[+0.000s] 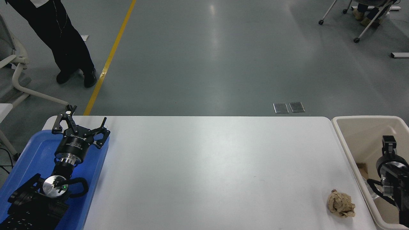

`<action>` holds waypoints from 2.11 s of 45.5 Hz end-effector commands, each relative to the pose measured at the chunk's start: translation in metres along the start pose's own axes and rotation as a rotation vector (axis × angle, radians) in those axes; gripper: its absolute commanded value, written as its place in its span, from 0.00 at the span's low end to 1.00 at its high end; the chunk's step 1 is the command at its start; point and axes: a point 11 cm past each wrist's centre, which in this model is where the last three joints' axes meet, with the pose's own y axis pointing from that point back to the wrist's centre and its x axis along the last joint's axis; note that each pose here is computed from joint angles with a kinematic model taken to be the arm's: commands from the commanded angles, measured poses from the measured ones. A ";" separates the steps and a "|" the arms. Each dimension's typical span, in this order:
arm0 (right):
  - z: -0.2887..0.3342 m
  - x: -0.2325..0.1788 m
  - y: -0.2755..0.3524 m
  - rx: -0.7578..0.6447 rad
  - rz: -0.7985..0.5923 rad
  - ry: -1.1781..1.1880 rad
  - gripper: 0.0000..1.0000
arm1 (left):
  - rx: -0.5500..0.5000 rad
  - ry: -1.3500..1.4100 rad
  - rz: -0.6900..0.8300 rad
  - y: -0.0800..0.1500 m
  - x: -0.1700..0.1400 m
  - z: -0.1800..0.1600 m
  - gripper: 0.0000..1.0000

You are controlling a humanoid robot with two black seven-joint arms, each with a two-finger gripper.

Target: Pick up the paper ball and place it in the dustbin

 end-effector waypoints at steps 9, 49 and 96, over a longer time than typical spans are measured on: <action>-0.107 -0.005 0.022 0.131 -0.207 0.410 1.00 | 0.009 -0.003 -0.005 -0.001 -0.002 -0.001 0.99; -0.212 -0.030 0.299 -0.039 -0.937 1.244 1.00 | 0.007 -0.004 -0.002 0.000 0.000 0.000 0.99; -0.155 -0.007 0.259 -0.224 -0.883 1.194 1.00 | 0.006 -0.002 -0.002 -0.001 -0.001 -0.001 0.99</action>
